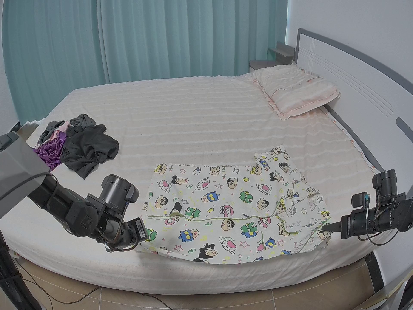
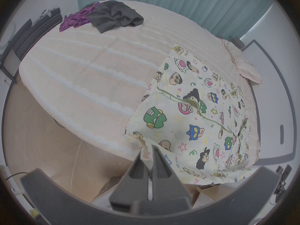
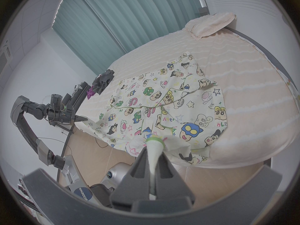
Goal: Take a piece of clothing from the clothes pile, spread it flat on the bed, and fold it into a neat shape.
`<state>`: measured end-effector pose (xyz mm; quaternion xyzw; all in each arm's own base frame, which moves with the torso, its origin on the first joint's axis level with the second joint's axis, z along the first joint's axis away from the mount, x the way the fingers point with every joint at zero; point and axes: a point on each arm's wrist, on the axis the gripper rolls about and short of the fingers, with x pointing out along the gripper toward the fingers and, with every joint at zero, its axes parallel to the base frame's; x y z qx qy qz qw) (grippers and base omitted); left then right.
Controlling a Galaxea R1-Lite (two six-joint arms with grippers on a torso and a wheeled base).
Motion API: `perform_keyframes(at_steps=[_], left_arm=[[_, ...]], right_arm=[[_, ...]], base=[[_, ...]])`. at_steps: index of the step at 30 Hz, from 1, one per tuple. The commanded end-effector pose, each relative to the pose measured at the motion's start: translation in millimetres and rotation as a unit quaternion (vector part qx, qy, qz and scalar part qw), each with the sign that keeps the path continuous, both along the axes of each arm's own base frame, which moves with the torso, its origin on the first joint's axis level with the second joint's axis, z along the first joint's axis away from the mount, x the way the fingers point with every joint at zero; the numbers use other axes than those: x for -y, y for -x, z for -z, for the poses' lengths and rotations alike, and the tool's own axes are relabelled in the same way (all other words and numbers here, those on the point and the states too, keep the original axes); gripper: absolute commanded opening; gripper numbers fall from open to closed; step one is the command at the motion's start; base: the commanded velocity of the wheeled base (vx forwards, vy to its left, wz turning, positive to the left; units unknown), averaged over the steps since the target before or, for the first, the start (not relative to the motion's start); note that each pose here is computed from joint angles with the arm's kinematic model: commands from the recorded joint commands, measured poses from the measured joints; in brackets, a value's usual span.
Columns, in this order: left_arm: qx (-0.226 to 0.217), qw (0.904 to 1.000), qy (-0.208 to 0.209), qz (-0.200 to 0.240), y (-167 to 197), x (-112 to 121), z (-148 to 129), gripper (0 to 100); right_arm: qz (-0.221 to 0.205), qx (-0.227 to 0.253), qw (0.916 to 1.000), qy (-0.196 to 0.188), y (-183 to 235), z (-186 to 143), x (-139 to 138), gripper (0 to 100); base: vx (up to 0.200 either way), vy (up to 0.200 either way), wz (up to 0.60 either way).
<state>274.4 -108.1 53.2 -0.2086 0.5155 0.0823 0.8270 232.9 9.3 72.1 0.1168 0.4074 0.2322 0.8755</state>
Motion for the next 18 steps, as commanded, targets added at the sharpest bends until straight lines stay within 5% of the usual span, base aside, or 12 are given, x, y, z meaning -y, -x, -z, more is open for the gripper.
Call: perform_keyframes(at_steps=[1,18], left_arm=[[-0.002,0.9999,0.006,-0.011,-9.6,-3.1,3.4,0],[0.033,0.9978,0.030,-0.049,-55.0,-3.5,1.5,0]], right_arm=[[0.001,-0.010,1.0000,-0.001,-10.4,6.1,0.1,0],[0.023,0.009,0.9997,-0.004,-49.5,6.1,10.0,0]], base=[[0.000,0.000,0.00],[0.000,0.000,0.00]])
